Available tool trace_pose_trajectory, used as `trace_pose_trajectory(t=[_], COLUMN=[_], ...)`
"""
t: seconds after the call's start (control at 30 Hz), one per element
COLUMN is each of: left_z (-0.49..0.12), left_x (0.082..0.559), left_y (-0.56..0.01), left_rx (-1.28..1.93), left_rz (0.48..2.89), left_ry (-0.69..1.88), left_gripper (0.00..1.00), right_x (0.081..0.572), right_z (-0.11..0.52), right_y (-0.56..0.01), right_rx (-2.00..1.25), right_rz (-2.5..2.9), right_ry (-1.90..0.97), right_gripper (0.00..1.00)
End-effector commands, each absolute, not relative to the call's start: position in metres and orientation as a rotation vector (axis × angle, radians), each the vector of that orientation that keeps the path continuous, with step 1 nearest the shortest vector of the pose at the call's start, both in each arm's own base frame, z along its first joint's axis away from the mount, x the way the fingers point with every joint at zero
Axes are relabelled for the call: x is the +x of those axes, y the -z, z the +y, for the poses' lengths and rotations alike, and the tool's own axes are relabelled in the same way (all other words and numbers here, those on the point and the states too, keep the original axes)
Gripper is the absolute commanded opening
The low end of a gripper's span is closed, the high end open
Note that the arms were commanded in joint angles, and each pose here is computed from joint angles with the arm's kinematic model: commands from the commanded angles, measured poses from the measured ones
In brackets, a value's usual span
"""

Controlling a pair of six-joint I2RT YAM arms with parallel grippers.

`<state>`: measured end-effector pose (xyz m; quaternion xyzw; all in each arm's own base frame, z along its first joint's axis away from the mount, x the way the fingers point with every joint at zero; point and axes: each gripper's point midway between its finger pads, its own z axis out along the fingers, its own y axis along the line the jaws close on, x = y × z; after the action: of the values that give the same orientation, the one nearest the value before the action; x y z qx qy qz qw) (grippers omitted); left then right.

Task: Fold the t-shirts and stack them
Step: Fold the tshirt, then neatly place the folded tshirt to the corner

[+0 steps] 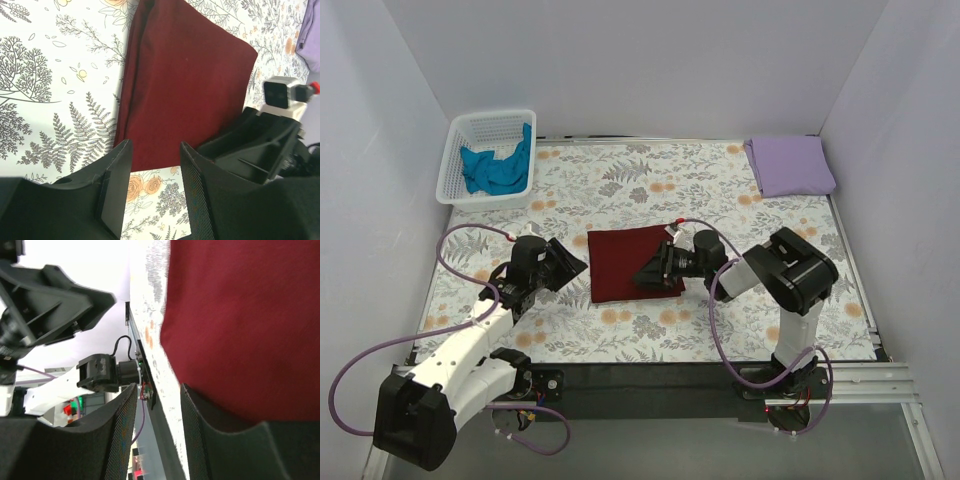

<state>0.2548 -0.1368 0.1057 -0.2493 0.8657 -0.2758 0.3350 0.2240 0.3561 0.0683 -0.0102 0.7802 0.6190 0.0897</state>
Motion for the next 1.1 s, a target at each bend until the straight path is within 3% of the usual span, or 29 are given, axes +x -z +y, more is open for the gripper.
trace_pose_trajectory(t=[0.0,0.27,0.47,0.73,1.07], left_z=[-0.135,-0.142,-0.156,-0.177,-0.178], left_x=[0.262,0.263,0.270,0.302,0.366], left_y=[-0.122,-0.118,-0.117,-0.114,-0.106], left_rx=[-0.631,-0.632,-0.593,-0.558,-0.536], left_rz=[2.222,2.244,2.271,2.282,2.268], left_ry=[0.710,0.730,0.789,0.840,0.763], left_gripper=[0.42,0.42,0.36,0.25,0.23], right_x=[0.225,0.217,0.226,0.277,0.339], right_z=[0.343,0.298,0.292,0.294,0.295], right_y=[-0.089,-0.040,-0.057,-0.105,-0.109], right_rx=[-0.067,0.037,0.052,-0.124,-0.121], right_rz=[2.257,2.334,2.266,2.159,2.141], right_ry=[-1.800,-1.742,-1.797,-1.627,-1.603], right_gripper=[0.47,0.47,0.43,0.45,0.46])
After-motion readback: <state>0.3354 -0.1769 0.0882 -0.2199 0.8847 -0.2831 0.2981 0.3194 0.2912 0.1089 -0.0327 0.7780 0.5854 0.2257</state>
